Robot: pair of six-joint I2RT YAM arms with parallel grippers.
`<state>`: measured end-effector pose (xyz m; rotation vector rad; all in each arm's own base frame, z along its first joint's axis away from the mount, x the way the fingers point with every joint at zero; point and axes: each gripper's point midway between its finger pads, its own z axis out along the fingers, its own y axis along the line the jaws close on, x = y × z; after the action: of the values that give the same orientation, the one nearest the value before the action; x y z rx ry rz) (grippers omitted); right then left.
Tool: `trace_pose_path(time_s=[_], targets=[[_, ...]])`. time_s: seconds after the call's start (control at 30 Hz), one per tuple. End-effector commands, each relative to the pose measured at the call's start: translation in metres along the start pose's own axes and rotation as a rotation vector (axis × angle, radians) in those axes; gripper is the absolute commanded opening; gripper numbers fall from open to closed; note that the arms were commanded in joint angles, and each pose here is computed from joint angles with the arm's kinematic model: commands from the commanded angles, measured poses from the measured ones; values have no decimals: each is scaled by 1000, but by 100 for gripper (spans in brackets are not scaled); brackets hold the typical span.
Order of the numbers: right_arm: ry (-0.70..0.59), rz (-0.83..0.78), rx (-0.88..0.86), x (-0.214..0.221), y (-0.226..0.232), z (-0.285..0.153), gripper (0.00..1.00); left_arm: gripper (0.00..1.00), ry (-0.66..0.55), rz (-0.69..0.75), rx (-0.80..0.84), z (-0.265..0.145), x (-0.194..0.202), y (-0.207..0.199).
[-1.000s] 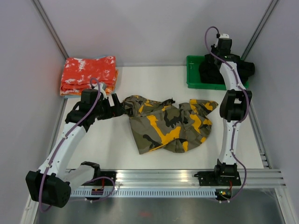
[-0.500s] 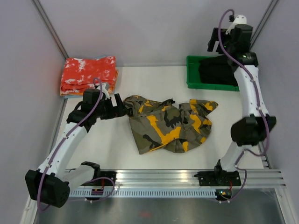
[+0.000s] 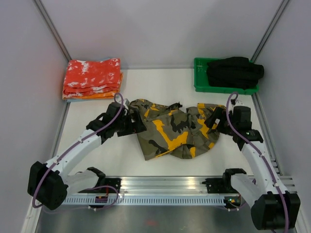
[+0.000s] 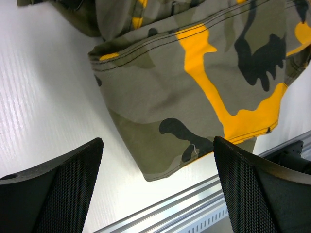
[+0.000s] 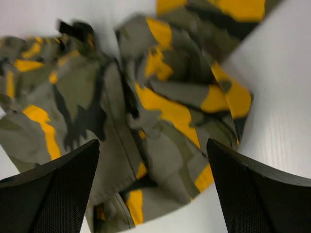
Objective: Fold and stack the trousers
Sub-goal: Flatten the trousers out
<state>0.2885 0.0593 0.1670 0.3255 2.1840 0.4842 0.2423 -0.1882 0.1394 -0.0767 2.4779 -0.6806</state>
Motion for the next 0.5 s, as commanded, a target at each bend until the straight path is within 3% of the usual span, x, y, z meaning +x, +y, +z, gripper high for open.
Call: trace_pose_path(time_s=[0.0,0.17,0.47], targets=[[30,80,2,31,-5,-10,98,100,-50,-103,-9,3,0,3],[143,174,78,80,-32,11,98,100,-44,-123,-24,9,11,13],[43,162,353,59,-83,30,98,100,-21,-155,8,21,28,17]])
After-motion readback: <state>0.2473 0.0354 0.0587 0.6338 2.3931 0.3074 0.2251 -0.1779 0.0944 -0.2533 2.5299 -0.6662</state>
